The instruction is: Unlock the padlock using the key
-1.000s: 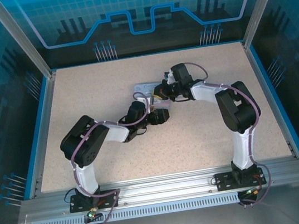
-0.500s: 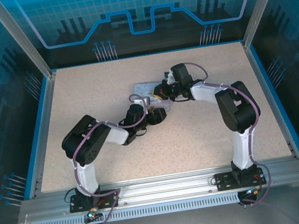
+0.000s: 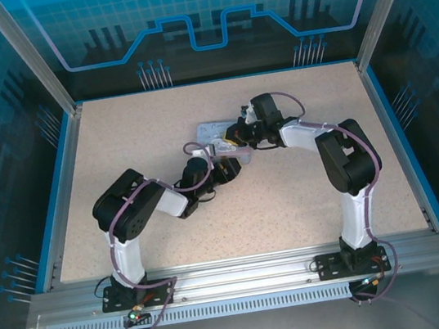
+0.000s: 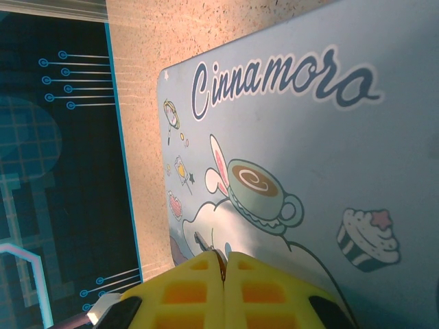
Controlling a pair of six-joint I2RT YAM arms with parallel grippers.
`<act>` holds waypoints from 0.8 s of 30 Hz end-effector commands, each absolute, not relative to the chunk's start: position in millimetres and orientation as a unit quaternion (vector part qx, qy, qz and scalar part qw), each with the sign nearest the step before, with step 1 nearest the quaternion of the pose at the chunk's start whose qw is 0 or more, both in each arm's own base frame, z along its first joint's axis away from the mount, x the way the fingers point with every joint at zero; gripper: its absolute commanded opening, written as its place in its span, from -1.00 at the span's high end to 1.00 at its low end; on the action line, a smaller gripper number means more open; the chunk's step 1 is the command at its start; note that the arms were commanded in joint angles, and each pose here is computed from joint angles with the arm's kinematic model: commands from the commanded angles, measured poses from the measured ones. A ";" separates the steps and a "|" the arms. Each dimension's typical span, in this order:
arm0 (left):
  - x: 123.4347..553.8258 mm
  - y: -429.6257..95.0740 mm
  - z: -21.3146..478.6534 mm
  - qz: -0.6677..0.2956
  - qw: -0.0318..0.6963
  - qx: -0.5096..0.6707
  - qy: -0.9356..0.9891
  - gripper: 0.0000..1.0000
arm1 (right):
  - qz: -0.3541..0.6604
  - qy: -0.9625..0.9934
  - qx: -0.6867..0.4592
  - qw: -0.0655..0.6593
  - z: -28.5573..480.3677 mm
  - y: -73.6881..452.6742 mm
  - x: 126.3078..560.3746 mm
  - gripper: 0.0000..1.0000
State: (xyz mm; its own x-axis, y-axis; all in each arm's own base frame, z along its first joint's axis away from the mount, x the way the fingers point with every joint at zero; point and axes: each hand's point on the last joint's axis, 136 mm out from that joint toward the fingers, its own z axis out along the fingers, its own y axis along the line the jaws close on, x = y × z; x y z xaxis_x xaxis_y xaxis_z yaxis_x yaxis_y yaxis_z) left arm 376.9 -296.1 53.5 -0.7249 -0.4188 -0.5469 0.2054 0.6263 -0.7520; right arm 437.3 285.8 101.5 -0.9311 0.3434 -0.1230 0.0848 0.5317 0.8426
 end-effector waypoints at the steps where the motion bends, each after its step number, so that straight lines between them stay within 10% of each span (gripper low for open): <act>1: 374.5 -294.4 43.6 -0.418 0.367 -0.070 0.828 -0.20 | 0.459 0.871 0.129 0.115 88.5 289.8 431.2 1.00; 24: 378.0 -274.7 8.6 -0.341 0.379 -0.114 0.853 0.36 | 0.459 0.872 0.130 0.112 87.2 288.1 429.1 1.00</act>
